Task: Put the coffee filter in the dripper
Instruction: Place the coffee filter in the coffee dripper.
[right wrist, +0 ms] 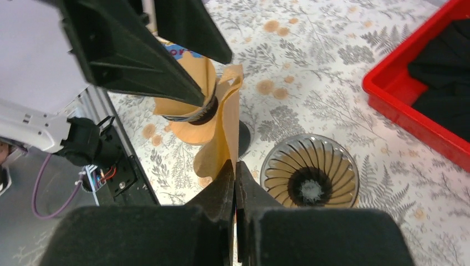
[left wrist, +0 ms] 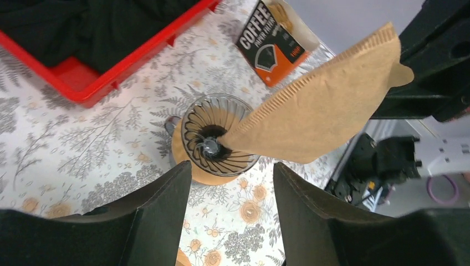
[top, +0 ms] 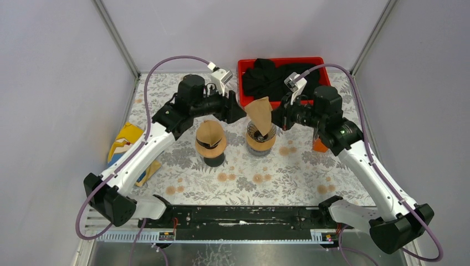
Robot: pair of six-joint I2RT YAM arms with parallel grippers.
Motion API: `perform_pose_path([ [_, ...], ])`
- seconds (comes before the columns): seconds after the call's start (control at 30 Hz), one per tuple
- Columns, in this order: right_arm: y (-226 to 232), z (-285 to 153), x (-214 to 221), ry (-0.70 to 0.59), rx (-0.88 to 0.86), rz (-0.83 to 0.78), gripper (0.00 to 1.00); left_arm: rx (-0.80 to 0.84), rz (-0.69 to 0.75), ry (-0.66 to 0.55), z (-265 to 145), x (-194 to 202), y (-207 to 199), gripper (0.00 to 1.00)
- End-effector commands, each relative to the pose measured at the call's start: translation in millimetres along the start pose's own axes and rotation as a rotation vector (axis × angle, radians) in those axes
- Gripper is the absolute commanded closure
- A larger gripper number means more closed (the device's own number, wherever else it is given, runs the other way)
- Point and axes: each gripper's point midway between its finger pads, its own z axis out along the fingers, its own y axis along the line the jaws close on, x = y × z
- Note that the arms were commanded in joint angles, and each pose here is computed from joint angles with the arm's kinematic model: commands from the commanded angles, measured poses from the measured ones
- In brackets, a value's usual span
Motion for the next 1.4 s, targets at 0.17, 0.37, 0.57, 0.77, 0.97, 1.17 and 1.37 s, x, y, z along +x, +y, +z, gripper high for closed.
perform_pose_path([
  [0.17,-27,-11,-5,0.062,0.238,0.141,1.0,-0.315,-0.046,-0.225,-21,-37,1,0.35],
  [0.37,-35,-14,-2,0.101,0.33,0.228,1.0,-0.335,-0.035,-0.25,-9,-28,-24,0.32],
  [0.57,-38,-15,1,0.139,0.399,0.302,1.0,-0.358,-0.01,-0.237,15,-14,-44,0.29],
  [0.77,-38,-14,6,0.165,0.43,0.345,1.0,-0.344,0.019,-0.228,40,-5,-66,0.28],
  [0.97,-37,-11,7,0.168,0.427,0.374,1.0,-0.407,0.055,-0.211,62,4,-70,0.25],
  [1.17,-36,-10,10,0.177,0.423,0.379,1.0,-0.496,0.062,-0.221,69,8,-62,0.25],
  [1.37,-35,-8,14,0.189,0.414,0.379,1.0,-0.549,0.074,-0.243,62,5,-57,0.26],
])
